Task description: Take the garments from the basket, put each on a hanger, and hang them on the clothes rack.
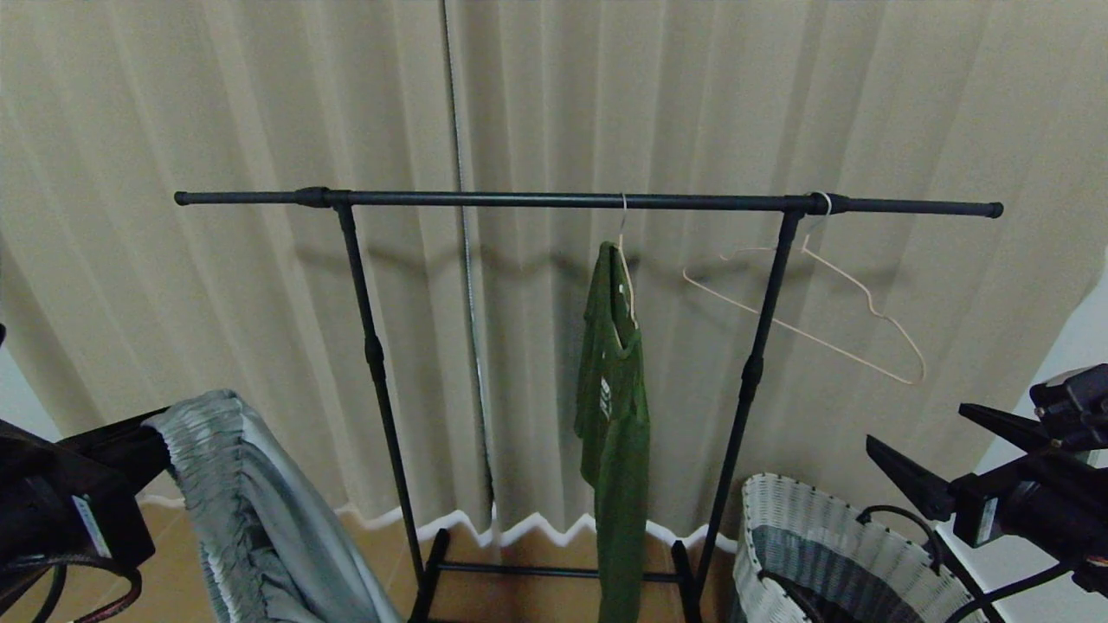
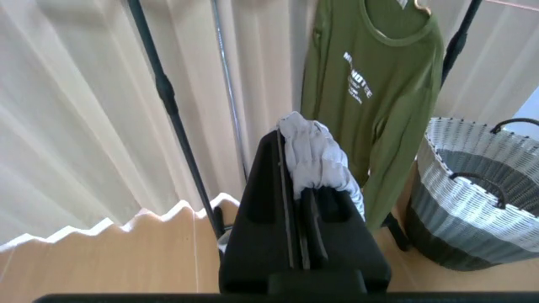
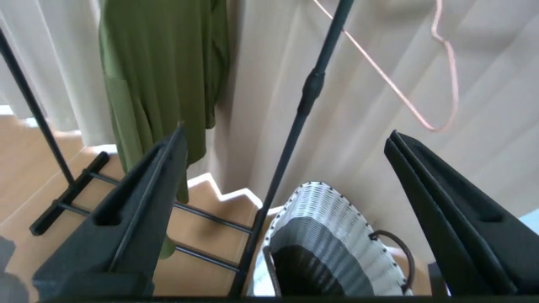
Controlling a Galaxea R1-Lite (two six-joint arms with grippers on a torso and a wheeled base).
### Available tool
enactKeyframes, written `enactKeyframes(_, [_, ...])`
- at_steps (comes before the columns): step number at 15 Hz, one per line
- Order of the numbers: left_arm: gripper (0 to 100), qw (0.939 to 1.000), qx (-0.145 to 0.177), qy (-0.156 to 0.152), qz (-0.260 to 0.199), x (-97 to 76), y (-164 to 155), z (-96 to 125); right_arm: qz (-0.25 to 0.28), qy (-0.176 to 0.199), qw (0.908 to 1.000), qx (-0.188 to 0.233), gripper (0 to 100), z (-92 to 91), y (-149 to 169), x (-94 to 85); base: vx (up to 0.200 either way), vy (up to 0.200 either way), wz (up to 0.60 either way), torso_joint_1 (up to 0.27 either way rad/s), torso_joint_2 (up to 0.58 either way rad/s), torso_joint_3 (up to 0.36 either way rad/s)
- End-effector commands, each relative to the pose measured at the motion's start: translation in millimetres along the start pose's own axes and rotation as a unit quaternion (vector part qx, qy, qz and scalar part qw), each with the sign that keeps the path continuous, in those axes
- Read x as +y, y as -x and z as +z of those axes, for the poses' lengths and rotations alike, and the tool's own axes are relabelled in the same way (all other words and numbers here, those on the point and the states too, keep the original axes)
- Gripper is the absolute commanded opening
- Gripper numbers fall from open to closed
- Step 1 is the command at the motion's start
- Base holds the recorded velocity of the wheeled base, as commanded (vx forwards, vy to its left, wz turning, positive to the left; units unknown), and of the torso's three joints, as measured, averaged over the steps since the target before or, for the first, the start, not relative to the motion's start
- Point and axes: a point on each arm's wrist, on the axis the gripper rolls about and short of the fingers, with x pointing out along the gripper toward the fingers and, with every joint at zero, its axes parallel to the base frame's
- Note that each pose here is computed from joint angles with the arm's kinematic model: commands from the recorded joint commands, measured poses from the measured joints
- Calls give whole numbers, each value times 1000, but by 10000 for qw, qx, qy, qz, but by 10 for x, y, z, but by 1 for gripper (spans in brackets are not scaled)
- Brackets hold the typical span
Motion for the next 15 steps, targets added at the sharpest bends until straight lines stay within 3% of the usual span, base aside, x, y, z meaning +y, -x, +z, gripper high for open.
enactKeyframes(1, [0, 10000, -43, 2, 1, 1, 22, 5, 1, 1, 10000, -12, 100, 3, 3, 0, 0, 0, 0, 0, 0, 0])
enactKeyframes(10, [0, 9999, -55, 41, -76, -2, 41, -14, 1, 1, 10000, -12, 100, 1, 7, 1, 0, 0, 0, 0, 0, 0])
enactKeyframes(15, [0, 9992, -338, 34, -215, -4, 147, -17, -1, 2, 10000, -27, 100, 7, 8, 0, 0, 0, 0, 0, 0, 0])
